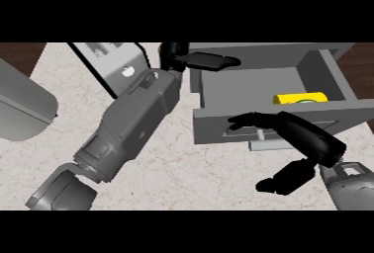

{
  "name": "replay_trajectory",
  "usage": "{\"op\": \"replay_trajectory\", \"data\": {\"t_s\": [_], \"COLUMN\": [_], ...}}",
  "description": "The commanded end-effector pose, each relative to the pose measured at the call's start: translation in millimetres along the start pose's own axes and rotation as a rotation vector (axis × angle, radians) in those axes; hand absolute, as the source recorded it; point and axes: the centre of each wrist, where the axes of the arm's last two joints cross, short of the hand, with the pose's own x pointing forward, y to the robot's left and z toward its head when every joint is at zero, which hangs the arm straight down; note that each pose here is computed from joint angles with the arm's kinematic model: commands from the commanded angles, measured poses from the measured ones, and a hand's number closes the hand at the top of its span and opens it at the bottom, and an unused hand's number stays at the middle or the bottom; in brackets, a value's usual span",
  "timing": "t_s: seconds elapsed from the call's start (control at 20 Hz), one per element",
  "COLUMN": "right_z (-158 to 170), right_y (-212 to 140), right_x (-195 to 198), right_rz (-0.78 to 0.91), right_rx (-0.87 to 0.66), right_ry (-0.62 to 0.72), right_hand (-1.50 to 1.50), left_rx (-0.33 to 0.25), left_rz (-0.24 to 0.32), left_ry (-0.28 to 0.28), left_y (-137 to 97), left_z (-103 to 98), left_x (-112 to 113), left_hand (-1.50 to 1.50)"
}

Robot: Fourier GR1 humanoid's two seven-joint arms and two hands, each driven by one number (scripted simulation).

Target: Pick up the cup, place it into the drawer and close the drawer

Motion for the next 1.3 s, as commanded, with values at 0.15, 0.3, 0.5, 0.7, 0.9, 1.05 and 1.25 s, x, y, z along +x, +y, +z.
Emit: {"op": "replay_trajectory", "data": {"t_s": [0.15, 0.3, 0.5, 0.7, 0.9, 1.05, 1.25], "right_z": [-18.9, -39.3, -60.5, -60.7, -67.9, -59.3, -73.2], "right_y": [40.3, 49.5, 43.7, 6.7, -14.5, -54.0, -86.1], "right_x": [-67.6, -89.6, -117.5, -137.4, -141.3, -140.4, -122.5], "right_rz": [0.101, 0.141, 0.140, 0.115, 0.122, 0.091, 0.093], "right_rx": [0.063, 0.094, 0.084, -0.018, -0.133, -0.228, -0.331], "right_ry": [0.205, 0.221, 0.307, 0.277, 0.238, 0.208, 0.239], "right_hand": [-1.50, -1.50, 1.50, 1.50, 1.50, 1.50, 1.50], "left_rx": [0.008, 0.016, 0.029, 0.016, 0.005, -0.001, -0.018], "left_rz": [0.058, 0.079, 0.097, 0.098, 0.097, 0.120, 0.128], "left_ry": [-0.001, -0.025, -0.016, -0.028, -0.021, -0.020, -0.016], "left_y": [14.4, 24.5, 47.0, 79.2, 88.9, 101.8, 98.5], "left_z": [16.0, 25.0, 35.2, 26.6, 37.2, 36.0, 38.0], "left_x": [-18.5, -27.8, -33.7, -15.5, -19.6, -13.0, -11.1], "left_hand": [-1.50, -1.50, -1.50, -1.50, -1.50, -1.50, -1.50]}}
